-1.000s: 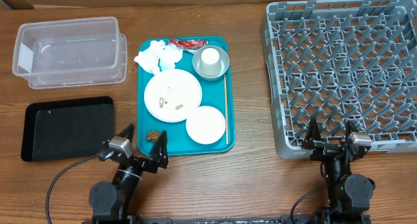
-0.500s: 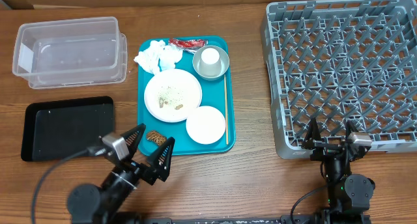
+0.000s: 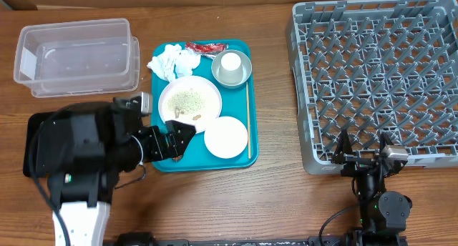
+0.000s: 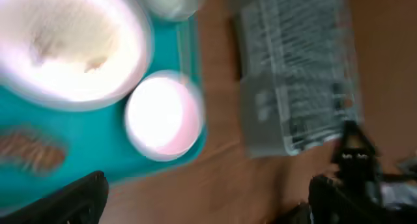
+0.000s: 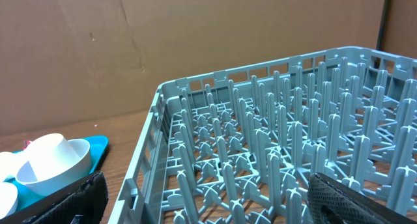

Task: Sort waste into correct bins and load items into the dishwasher
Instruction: 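Reach the left gripper down to the brown food scrap on the teal tray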

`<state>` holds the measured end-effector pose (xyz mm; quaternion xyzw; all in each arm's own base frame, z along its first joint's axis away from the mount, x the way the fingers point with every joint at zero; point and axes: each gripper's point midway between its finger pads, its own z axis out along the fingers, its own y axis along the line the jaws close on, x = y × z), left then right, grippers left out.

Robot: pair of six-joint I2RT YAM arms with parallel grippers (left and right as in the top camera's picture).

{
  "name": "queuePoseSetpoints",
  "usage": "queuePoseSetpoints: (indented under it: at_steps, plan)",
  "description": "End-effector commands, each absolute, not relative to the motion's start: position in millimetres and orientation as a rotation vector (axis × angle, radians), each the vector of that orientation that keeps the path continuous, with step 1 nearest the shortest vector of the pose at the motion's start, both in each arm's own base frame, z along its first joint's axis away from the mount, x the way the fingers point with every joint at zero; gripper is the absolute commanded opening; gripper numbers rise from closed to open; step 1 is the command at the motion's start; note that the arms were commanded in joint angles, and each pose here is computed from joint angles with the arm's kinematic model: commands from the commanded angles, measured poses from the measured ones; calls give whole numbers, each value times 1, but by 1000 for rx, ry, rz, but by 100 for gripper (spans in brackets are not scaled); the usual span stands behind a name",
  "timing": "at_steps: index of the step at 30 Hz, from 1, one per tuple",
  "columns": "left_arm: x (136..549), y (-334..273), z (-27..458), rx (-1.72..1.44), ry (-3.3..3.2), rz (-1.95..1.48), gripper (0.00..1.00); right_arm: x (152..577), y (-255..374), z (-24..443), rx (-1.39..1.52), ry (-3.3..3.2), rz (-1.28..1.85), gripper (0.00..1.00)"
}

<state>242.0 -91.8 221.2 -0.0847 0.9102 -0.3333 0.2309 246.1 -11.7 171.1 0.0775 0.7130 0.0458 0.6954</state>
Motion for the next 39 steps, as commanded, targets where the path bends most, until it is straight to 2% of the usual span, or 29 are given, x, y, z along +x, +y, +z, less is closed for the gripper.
queuePoseSetpoints:
  at_steps: [1,3,5,11,25,29,32,34,39]
  plan:
    - [235,-33,180,-754,2653,-487,100,246,-11,170,170,1586,105,100]
    - [217,-12,161,-910,2726,-274,100,246,-11,170,170,1586,105,100]
    - [212,-10,154,-963,2759,-226,100,246,-11,170,170,1586,105,100]
    - [217,-24,140,-1147,2792,-313,100,246,-11,170,170,1586,105,100]
    - [247,-36,82,-1227,2948,-321,100,246,-11,170,170,1586,105,100]
    - [256,-42,71,-1158,2976,-315,87,246,-11,170,170,1586,105,100]
    - [267,-51,69,-1085,2960,-330,86,246,-11,170,170,1586,105,100]
    - [275,-59,69,-1040,2942,-345,81,246,-11,170,170,1586,105,100]
    - [276,-57,67,-1096,2903,-254,79,246,-11,170,170,1586,105,100]
